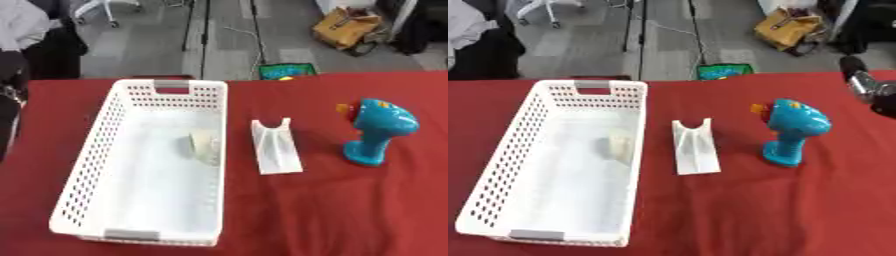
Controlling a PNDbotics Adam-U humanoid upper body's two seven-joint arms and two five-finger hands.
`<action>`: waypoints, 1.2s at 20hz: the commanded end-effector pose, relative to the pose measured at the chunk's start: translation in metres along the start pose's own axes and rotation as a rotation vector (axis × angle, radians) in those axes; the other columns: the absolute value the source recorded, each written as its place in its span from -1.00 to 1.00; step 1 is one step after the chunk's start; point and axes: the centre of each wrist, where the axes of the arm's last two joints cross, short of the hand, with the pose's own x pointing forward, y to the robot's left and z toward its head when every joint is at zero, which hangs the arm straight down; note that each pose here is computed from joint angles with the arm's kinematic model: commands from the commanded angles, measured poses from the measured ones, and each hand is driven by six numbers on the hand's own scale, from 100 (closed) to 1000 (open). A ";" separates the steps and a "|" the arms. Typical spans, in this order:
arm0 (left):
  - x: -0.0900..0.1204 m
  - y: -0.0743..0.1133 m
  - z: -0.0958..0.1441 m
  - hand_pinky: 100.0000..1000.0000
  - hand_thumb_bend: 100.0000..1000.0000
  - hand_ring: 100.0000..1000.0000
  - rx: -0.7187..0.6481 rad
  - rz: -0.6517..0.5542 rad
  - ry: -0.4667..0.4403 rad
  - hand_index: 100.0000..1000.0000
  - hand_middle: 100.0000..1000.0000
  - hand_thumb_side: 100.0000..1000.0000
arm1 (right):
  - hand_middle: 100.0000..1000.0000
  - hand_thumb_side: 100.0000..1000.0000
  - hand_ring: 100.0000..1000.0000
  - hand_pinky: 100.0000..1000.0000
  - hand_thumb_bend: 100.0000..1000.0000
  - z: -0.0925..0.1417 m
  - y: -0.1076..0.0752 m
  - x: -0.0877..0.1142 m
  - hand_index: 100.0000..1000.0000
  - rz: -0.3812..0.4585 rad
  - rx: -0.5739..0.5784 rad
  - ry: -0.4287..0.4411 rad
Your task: Pick up objects on the table and place them in the box.
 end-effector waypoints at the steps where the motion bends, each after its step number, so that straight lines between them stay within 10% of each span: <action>1: 0.006 -0.002 -0.004 0.13 -1.00 -0.13 -0.043 -0.071 0.039 0.32 0.05 0.84 | 0.80 1.00 0.78 0.76 -0.46 -0.002 -0.013 -0.001 0.95 0.064 0.022 -0.010; 24: -0.002 -0.003 -0.001 0.14 -1.00 -0.13 -0.030 -0.099 0.067 0.31 0.05 0.84 | 0.88 0.50 0.89 0.90 0.02 -0.035 0.017 0.007 1.00 -0.145 0.307 -0.107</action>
